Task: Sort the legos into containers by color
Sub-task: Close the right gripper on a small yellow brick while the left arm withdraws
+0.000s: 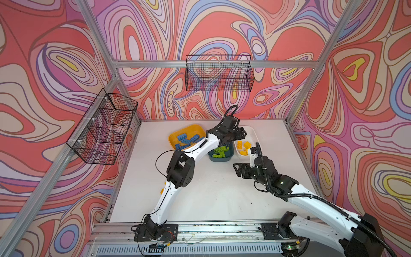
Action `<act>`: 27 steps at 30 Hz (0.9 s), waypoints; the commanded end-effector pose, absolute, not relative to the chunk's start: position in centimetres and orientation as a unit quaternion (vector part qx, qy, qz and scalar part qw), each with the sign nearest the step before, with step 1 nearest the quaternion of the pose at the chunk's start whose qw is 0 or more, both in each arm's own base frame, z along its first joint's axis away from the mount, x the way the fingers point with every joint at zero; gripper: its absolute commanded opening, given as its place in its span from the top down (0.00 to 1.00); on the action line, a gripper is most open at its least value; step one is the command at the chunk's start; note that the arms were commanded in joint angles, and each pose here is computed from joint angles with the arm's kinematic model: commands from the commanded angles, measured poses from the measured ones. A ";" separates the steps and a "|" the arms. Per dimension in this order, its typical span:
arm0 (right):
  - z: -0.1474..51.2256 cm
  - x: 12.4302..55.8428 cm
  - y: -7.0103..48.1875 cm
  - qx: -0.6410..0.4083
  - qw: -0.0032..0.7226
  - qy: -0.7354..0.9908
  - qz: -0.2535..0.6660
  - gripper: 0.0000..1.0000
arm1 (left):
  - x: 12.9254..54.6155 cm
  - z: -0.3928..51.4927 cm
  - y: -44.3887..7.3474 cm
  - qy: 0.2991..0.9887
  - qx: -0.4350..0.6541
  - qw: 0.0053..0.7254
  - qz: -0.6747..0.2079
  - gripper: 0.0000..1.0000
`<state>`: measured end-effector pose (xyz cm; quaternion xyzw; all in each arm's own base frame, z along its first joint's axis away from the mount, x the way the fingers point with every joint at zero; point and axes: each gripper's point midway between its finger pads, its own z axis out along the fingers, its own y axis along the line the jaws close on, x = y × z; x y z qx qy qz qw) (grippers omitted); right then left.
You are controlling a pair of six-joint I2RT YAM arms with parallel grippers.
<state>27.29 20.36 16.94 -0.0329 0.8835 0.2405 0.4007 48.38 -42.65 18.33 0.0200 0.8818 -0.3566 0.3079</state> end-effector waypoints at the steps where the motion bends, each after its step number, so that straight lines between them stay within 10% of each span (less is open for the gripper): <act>1: 16.6 26.8 22.7 -0.071 0.387 0.890 0.229 0.14 | 48.3 28.1 -38.7 0.834 0.010 0.394 -0.387 0.24; 27: 8.0 23.9 52.3 -0.387 0.305 0.822 0.284 0.13 | 27.2 40.2 -9.8 0.791 -0.020 0.591 -0.158 0.19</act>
